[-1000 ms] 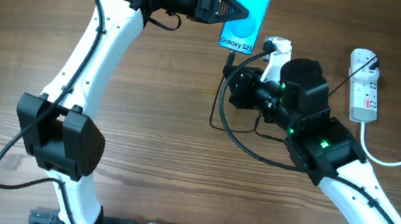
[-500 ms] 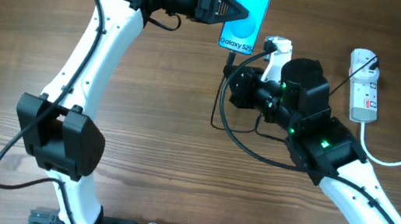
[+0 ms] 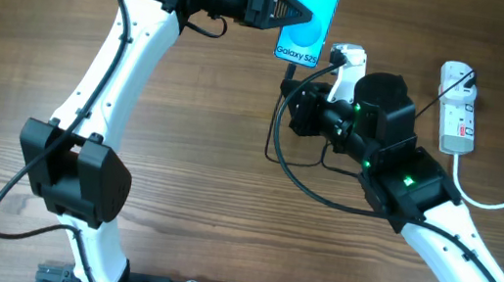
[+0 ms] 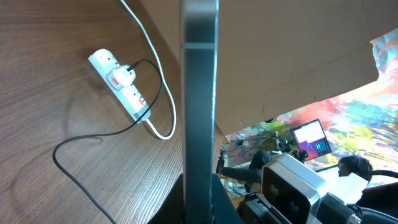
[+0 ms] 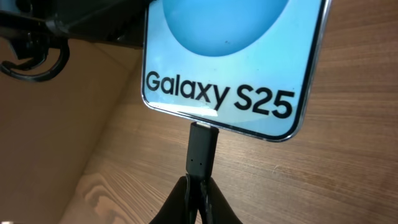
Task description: Plug charger to phone and switch on socket
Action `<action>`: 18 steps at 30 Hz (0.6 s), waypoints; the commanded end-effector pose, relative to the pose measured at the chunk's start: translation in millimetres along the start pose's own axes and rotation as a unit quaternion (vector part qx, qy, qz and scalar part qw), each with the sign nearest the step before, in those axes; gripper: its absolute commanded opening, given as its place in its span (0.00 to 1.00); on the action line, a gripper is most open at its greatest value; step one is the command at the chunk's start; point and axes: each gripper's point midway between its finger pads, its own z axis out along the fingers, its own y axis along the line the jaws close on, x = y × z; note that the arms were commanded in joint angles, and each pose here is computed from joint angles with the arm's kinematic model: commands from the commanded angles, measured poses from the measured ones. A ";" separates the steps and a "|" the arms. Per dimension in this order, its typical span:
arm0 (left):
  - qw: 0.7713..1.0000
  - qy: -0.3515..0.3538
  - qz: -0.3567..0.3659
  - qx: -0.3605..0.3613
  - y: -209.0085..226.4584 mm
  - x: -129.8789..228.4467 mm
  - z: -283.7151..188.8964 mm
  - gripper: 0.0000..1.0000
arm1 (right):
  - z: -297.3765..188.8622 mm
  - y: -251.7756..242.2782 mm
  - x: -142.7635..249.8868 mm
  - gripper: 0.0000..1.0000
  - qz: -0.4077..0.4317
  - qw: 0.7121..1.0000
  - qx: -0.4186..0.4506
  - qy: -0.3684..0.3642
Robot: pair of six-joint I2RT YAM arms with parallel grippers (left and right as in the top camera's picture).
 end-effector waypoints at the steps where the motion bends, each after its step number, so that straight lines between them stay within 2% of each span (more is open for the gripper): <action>1: 0.999 0.009 0.029 0.028 -30.9 4.7 1.1 0.04 | -17.4 17.1 -45.0 0.09 -0.034 0.997 -0.007 -0.064; 3: 0.999 0.009 0.029 0.028 -30.8 4.6 1.1 0.04 | -18.1 17.1 -44.7 0.11 -0.034 0.998 -0.006 -0.061; 7: 1.000 0.004 0.029 0.012 -25.4 2.9 1.3 0.04 | -18.2 14.1 -37.6 0.30 -0.030 0.999 0.000 -0.046; 9: 0.999 -0.007 0.018 -0.041 -6.9 -0.3 0.8 0.04 | -19.7 15.8 -32.8 0.44 -0.027 0.999 -0.006 -0.034; 12: 0.989 -0.026 -0.021 -0.143 29.0 -1.5 -6.0 0.04 | -24.1 19.3 -28.0 0.60 -0.019 0.999 -0.014 -0.024; 14: 0.980 -0.030 -0.034 -0.194 46.6 1.0 -12.0 0.04 | -28.3 17.8 -24.4 0.73 -0.013 1.000 -0.009 -0.017; 15: 0.976 -0.030 -0.041 -0.214 53.2 3.0 -14.8 0.04 | -30.3 16.5 -22.1 0.96 -0.011 1.000 -0.005 -0.013; 18: 0.964 -0.023 -0.064 -0.257 68.3 12.4 -21.7 0.04 | -34.6 7.6 -11.8 1.00 -0.003 1.000 0.017 0.005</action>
